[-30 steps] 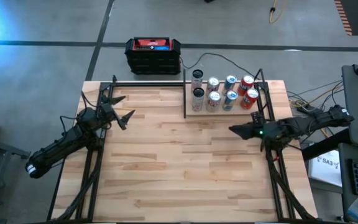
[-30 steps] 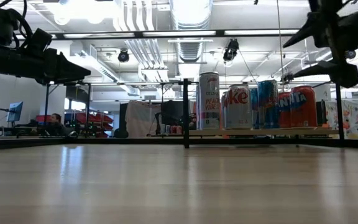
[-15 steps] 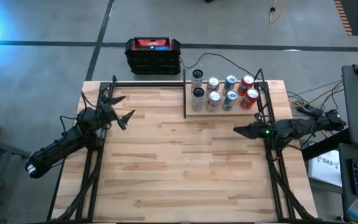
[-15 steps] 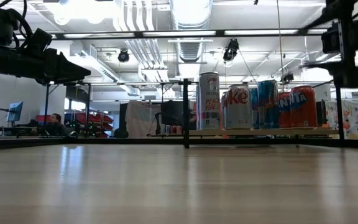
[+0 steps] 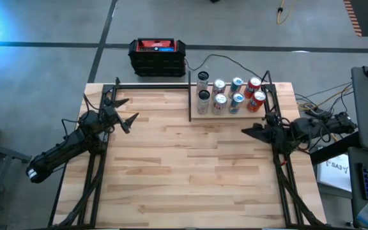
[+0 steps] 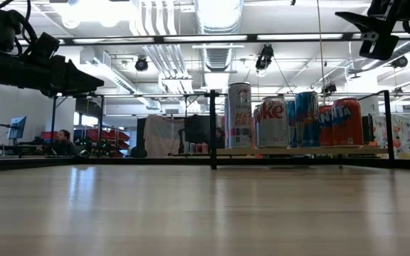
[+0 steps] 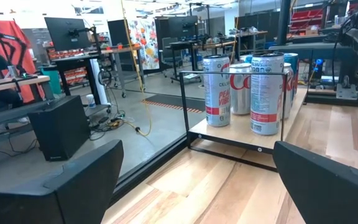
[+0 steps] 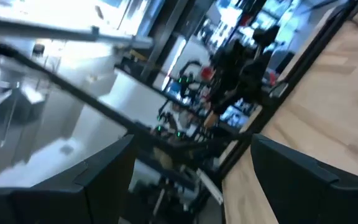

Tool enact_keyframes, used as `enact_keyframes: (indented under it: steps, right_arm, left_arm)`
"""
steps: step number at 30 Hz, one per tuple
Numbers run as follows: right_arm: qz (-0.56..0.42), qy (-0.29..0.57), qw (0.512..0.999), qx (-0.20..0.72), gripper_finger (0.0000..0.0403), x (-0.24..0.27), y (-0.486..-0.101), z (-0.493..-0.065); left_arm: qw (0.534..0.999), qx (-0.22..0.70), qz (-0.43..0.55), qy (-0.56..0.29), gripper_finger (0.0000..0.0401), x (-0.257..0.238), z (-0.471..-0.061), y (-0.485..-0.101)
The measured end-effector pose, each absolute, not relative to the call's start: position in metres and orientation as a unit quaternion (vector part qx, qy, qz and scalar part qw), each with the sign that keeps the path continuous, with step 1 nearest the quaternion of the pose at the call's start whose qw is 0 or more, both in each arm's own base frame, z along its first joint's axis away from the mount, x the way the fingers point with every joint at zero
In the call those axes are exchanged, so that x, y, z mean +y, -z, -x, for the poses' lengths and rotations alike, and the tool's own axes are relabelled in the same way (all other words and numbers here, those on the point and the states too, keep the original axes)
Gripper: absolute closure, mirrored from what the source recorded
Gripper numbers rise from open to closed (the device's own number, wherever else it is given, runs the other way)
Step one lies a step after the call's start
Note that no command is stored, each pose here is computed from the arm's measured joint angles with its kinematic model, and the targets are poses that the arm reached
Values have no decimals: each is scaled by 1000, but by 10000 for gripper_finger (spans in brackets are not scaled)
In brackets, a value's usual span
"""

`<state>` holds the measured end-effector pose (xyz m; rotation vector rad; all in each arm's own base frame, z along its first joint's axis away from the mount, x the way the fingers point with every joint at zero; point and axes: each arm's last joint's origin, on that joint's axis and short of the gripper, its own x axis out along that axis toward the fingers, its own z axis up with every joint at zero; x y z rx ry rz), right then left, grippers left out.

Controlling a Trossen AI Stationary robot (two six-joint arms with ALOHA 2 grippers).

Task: Place canned beverage on shelf
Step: Return to Home Position

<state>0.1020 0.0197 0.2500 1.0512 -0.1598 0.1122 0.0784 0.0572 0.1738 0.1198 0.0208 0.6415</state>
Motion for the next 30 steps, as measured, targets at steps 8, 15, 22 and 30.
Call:
enact_keyframes:
  steps: [8,15,22,30]
  right_arm:
    - [-387,-49,919,-61,101,21,-236,-104]
    - [-324,-29,945,-29,101,22,-206,-108]
    - [-320,-26,947,-6,101,22,-179,-107]
    - [-307,-46,948,73,101,23,-159,-104]
  left_arm:
    - [947,10,-59,-315,3,57,-78,-174]
    - [947,10,-59,-315,3,57,-78,-174]
    - [947,10,-59,-315,3,57,-78,-174]
    - [947,10,-59,-315,3,57,-78,-174]
